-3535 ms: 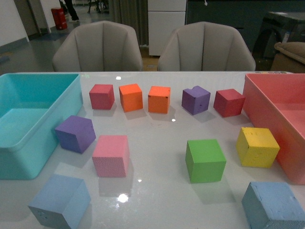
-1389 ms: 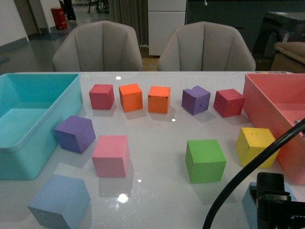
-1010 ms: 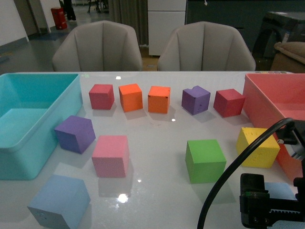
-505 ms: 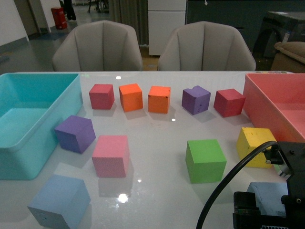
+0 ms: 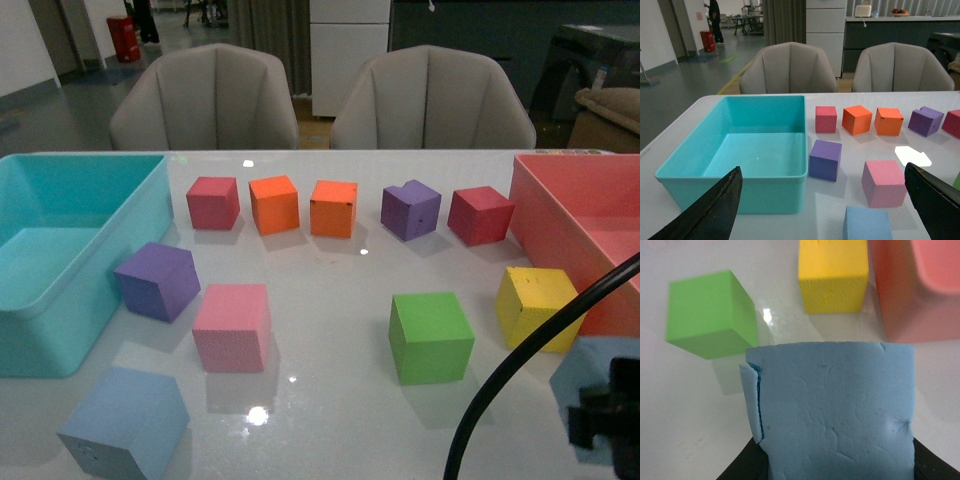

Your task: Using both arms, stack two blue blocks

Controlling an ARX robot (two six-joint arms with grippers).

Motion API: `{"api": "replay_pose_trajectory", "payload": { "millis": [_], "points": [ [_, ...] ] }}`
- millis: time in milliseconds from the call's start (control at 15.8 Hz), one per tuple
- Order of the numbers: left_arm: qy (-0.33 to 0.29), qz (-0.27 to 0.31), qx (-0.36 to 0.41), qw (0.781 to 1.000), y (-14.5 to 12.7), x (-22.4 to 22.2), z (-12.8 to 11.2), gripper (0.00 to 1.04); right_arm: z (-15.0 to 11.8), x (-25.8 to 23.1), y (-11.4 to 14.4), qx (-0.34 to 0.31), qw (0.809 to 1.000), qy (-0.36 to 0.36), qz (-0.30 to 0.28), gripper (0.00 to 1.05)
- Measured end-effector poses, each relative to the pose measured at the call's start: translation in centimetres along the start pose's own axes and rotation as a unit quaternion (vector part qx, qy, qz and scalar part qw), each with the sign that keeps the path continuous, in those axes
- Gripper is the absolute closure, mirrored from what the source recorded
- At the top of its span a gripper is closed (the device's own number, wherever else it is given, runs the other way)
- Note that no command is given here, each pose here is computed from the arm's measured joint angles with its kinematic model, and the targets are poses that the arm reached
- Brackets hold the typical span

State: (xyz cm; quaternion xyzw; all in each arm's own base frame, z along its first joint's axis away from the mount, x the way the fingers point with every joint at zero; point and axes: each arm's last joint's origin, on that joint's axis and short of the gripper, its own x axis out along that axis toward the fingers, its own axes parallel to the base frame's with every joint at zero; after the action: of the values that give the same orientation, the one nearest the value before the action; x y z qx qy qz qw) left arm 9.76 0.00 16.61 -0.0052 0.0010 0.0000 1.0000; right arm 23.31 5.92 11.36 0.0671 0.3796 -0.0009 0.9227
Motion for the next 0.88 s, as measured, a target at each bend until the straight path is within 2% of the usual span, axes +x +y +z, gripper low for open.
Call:
{"api": "replay_pose_trajectory", "payload": {
  "millis": [126,252,505,631,694,884],
  "points": [
    [0.000,0.000,0.000,1.000,0.0,0.0,0.0,0.07,2.6,-2.7,0.8,-0.002,0.998,-0.052,0.023,0.62],
    [0.000,0.000,0.000,1.000,0.0,0.0,0.0,0.07,5.5,-2.9,2.9,-0.008,0.994,-0.093,0.053,0.62],
    [0.000,0.000,0.000,1.000,0.0,0.0,0.0,0.07,8.3,2.6,8.3,-0.034,0.995,-0.052,0.079,0.62],
    [0.000,0.000,0.000,1.000,0.0,0.0,0.0,0.07,12.3,9.2,14.0,-0.051,0.995,-0.014,0.083,0.62],
    [0.000,0.000,0.000,1.000,0.0,0.0,0.0,0.07,12.9,10.5,15.4,-0.057,0.995,-0.007,0.085,0.62],
    [0.000,0.000,0.000,1.000,0.0,0.0,0.0,0.07,13.3,12.6,17.3,-0.064,0.994,0.016,0.085,0.63]
  ]
}}
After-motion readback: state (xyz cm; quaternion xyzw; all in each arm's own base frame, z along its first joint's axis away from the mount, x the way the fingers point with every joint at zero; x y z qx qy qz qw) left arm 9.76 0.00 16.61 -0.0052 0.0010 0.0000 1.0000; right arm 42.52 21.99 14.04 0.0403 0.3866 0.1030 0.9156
